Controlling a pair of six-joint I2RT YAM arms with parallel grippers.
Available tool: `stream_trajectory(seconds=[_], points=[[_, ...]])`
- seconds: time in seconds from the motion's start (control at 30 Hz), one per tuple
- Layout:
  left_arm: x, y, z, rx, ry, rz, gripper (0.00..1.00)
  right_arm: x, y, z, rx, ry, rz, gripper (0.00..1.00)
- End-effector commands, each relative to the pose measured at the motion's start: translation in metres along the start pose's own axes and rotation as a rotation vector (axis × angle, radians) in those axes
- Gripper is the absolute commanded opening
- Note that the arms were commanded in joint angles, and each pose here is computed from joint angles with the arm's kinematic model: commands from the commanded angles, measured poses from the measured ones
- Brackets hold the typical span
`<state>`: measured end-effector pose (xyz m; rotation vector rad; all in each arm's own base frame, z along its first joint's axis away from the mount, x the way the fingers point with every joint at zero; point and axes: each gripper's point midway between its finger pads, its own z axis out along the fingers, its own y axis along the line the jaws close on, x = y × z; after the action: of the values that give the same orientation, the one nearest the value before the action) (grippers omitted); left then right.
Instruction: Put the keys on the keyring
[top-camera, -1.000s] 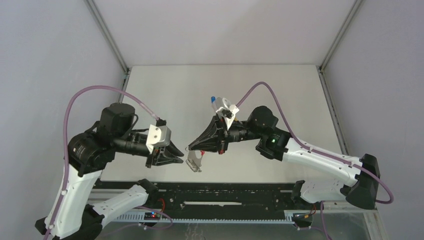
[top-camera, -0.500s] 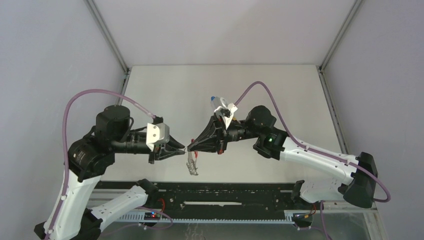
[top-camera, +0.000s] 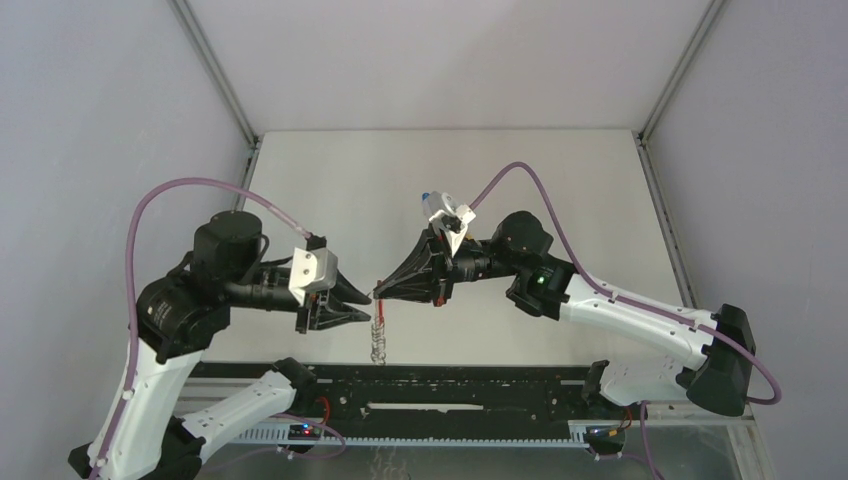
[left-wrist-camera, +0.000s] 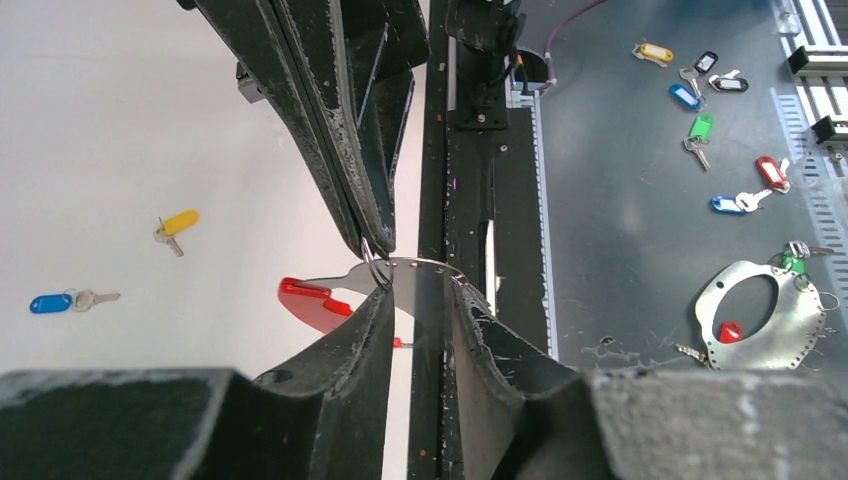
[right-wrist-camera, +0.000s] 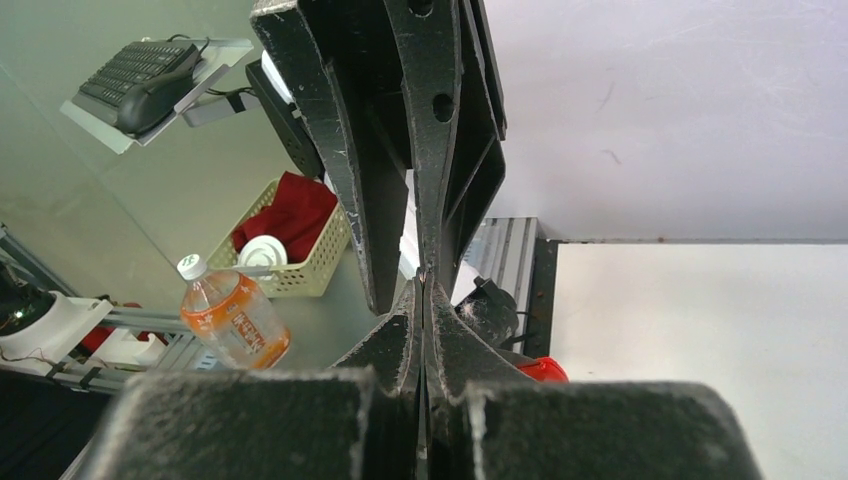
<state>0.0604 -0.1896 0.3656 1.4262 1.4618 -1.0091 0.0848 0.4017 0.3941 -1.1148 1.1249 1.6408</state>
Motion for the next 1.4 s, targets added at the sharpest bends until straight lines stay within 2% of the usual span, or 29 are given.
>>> stream_trajectory(seconds=[0.0,0.13,0.33,0.7,0.87,0.93,1.07,1.13,1.2,1.37], points=[[0.002,-0.002,0.003,0.027,0.006,-0.011,0.33,-0.025,0.009,0.001,-0.011,-0.063,-0.057,0.00],[-0.005,0.012,0.006,-0.032,-0.013,-0.040,0.30,-0.023,0.010,0.003,-0.013,-0.059,-0.062,0.00],[-0.007,0.014,0.009,-0.036,-0.033,-0.066,0.27,-0.024,0.011,0.003,-0.010,-0.064,-0.066,0.00],[0.000,0.025,0.008,-0.104,-0.011,-0.081,0.01,-0.019,0.019,0.002,-0.044,-0.039,-0.052,0.00],[-0.001,0.029,0.008,-0.133,-0.009,-0.139,0.00,-0.011,0.022,-0.008,-0.047,0.017,-0.025,0.00],[0.001,0.027,0.010,-0.120,-0.004,-0.161,0.00,-0.008,0.021,-0.012,-0.041,0.052,-0.007,0.07],[0.007,0.023,0.011,-0.097,0.024,-0.187,0.00,-0.008,0.014,-0.021,-0.019,0.144,0.033,0.35],[0.011,0.024,0.011,-0.098,0.050,-0.192,0.00,-0.010,0.008,-0.026,0.005,0.184,0.025,0.45],[0.015,0.026,0.011,-0.106,0.077,-0.197,0.00,-0.010,0.001,-0.032,0.030,0.236,-0.006,0.61],[0.023,0.026,0.012,-0.088,0.130,-0.220,0.00,-0.002,-0.014,-0.038,0.093,0.413,-0.067,0.62]])
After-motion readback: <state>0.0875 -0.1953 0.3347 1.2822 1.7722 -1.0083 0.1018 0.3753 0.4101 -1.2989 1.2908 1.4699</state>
